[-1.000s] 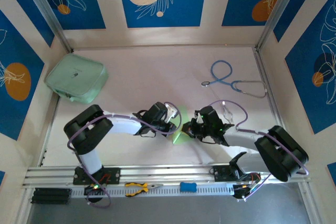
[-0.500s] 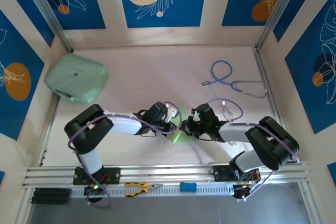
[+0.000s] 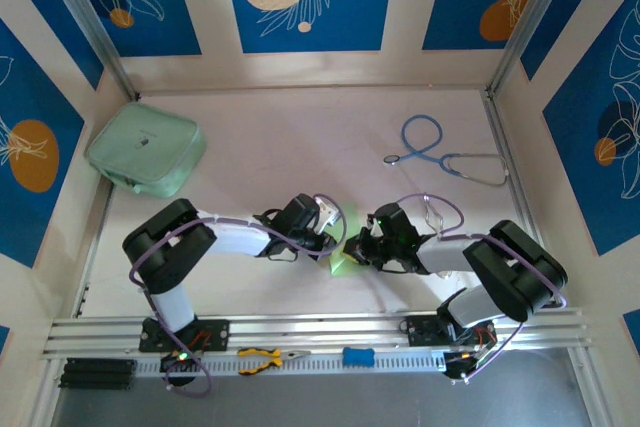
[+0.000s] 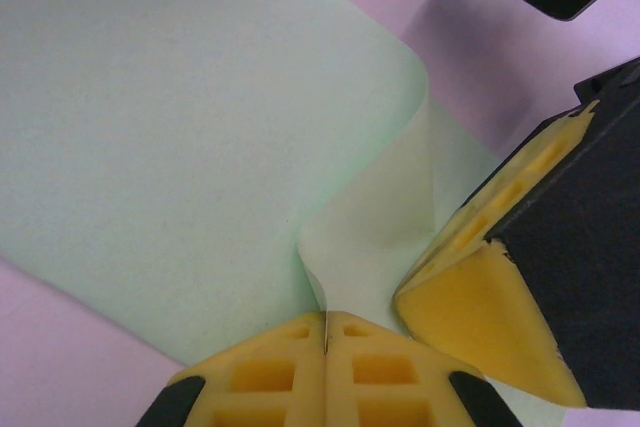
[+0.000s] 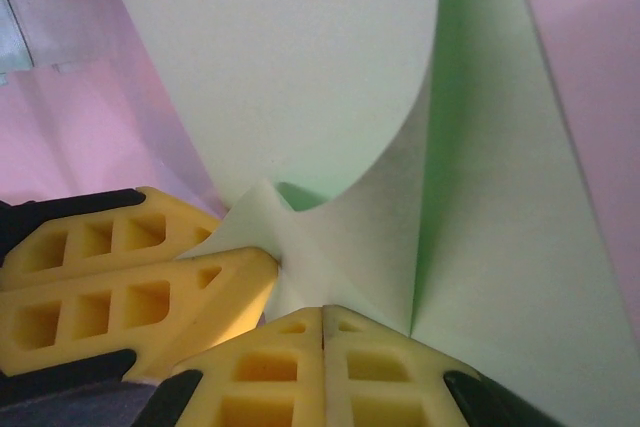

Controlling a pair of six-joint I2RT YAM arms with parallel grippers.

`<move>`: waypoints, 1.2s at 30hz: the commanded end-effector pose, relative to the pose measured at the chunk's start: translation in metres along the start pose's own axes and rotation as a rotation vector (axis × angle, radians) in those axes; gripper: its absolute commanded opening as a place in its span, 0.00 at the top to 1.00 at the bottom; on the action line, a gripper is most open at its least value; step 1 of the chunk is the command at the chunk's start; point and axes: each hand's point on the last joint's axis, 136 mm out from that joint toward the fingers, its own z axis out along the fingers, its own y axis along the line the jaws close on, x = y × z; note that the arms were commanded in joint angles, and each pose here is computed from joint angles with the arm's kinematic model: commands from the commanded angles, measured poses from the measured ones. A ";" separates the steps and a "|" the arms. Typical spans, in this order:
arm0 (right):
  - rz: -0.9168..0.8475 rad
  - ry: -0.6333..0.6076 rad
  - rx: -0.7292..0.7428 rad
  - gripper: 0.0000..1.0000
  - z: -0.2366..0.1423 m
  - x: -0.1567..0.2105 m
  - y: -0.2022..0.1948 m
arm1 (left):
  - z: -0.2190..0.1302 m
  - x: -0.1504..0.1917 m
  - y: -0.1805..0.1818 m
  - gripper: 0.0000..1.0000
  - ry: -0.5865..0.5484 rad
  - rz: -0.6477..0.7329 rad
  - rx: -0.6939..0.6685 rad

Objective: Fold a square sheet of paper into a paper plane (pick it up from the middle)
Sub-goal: Fold the triangle a second time at the center of the table.

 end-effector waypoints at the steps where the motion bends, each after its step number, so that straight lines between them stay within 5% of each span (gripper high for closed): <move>1: 0.038 0.004 0.038 1.00 -0.003 0.004 -0.014 | 0.003 0.012 0.003 0.99 0.063 -0.012 0.003; 10: -0.019 -0.045 -0.031 1.00 -0.019 -0.017 0.021 | 0.003 0.012 0.004 0.99 0.068 -0.011 0.000; 22: 0.087 -0.025 0.135 1.00 -0.007 -0.013 -0.033 | 0.003 0.013 0.004 0.99 0.076 -0.009 -0.001; 31: -0.012 -0.046 0.025 1.00 -0.020 -0.028 0.018 | 0.004 0.013 0.005 0.99 0.083 -0.011 -0.009; 36: 0.011 -0.043 0.052 1.00 -0.014 -0.035 0.005 | 0.004 0.013 0.005 0.99 0.082 -0.012 -0.006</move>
